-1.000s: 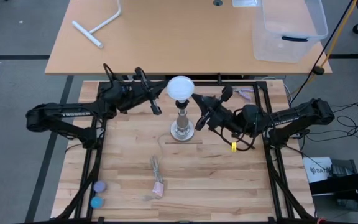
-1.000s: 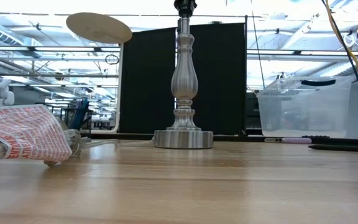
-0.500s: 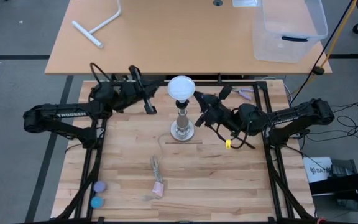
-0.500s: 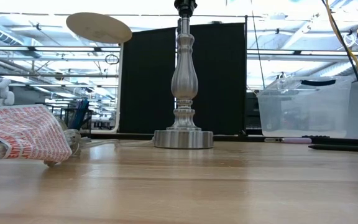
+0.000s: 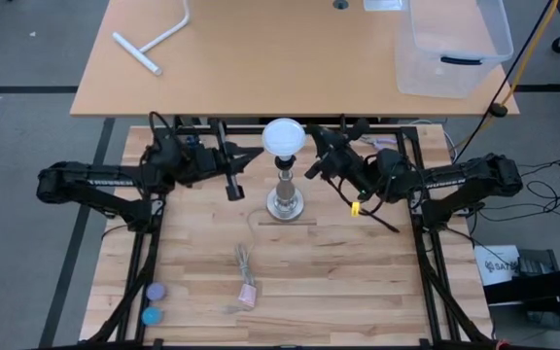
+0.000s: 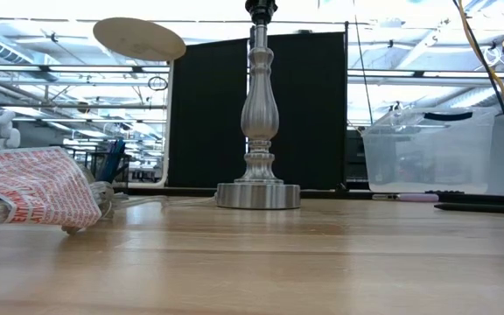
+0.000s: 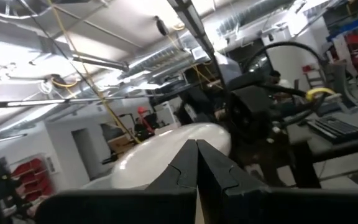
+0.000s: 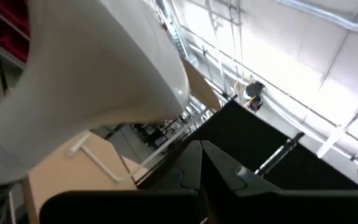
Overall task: Screw lightbulb
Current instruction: Insert the lightbulb into the lamp
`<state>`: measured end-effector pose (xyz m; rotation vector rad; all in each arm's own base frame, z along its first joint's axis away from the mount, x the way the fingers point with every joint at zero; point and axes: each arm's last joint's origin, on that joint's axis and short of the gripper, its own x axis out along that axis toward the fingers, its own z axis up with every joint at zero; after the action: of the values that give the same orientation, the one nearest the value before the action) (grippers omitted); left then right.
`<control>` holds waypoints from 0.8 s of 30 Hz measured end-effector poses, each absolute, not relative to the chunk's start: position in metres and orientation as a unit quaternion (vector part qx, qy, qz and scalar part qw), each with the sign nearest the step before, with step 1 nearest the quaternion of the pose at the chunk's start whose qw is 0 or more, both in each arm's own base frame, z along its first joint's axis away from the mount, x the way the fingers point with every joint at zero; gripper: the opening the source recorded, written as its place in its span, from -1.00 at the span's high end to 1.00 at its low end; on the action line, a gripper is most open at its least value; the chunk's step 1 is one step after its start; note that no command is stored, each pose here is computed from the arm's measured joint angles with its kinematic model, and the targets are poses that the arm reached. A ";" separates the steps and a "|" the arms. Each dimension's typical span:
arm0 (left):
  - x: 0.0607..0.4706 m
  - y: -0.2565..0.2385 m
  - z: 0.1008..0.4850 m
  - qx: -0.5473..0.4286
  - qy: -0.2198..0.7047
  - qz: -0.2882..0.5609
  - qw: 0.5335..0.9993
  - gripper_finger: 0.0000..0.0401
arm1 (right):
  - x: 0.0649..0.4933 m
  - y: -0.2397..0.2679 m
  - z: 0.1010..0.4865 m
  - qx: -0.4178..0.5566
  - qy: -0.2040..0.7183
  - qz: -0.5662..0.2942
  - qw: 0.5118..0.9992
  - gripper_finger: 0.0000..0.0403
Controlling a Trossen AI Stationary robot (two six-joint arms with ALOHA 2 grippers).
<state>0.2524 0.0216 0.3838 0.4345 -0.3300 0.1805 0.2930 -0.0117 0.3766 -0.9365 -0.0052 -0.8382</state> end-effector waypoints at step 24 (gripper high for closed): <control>0.251 0.043 0.379 0.207 -0.123 0.162 0.957 1.00 | 0.294 0.008 0.378 -0.468 -0.033 -0.339 0.816 1.00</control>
<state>0.2511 0.0431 0.3792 0.4202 -0.2491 0.3283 0.2936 0.0085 0.3778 -0.9972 -0.0694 -0.7235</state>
